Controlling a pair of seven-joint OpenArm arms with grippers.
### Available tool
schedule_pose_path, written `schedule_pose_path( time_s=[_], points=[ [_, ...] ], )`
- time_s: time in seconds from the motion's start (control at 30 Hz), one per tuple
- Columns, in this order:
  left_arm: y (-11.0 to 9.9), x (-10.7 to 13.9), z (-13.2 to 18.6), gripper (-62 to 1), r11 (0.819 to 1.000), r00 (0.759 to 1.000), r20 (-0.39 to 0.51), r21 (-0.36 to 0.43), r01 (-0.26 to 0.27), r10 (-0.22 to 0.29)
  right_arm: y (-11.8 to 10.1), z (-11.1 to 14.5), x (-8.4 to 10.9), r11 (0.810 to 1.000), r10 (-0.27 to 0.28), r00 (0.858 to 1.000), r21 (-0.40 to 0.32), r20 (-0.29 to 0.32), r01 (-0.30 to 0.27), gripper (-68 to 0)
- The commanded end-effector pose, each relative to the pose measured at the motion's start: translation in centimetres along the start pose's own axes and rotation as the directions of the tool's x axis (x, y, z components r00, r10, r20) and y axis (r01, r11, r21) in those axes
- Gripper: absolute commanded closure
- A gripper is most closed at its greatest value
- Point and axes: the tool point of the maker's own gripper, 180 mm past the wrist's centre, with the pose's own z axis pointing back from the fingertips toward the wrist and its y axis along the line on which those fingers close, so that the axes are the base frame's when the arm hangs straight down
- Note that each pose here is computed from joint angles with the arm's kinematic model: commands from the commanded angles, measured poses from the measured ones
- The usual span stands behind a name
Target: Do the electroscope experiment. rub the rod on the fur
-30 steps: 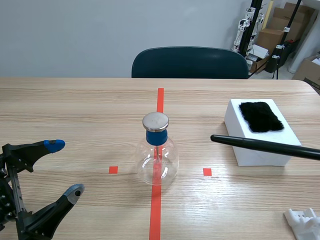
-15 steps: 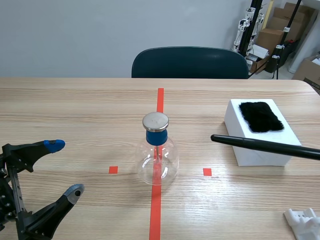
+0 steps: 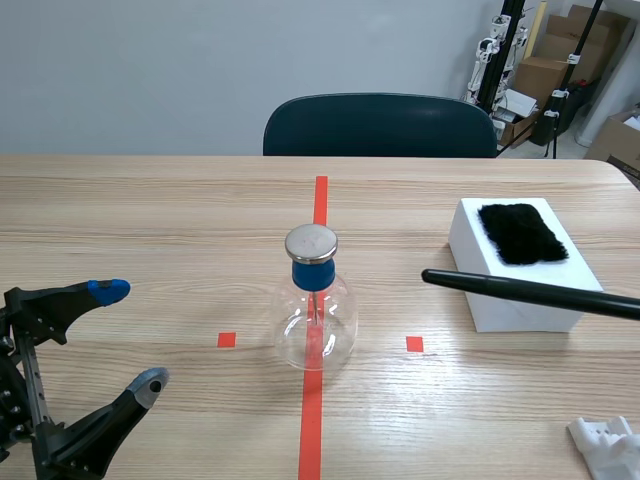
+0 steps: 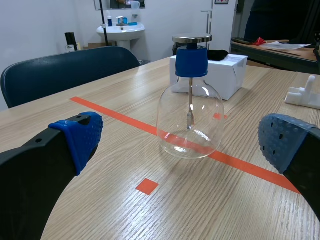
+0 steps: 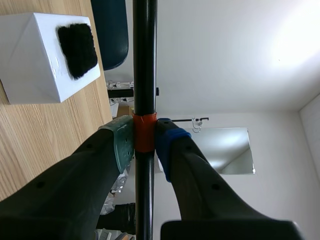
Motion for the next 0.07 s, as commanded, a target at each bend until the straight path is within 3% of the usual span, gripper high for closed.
schedule_pose_path(
  time_s=[0.0,0.03],
  points=[
    [0.32,0.69,-0.13,-62.3,1.000,1.000,0.027,0.002,0.009,-0.009,-0.78,-0.25,-0.21,0.999,0.021,1.000,-0.025,0.010,-0.021,-0.4],
    [0.32,0.69,-0.13,-62.3,1.000,1.000,0.027,0.002,0.009,-0.009,-0.78,-0.25,-0.21,0.999,0.021,1.000,-0.025,0.010,-0.021,-0.4]
  ],
)
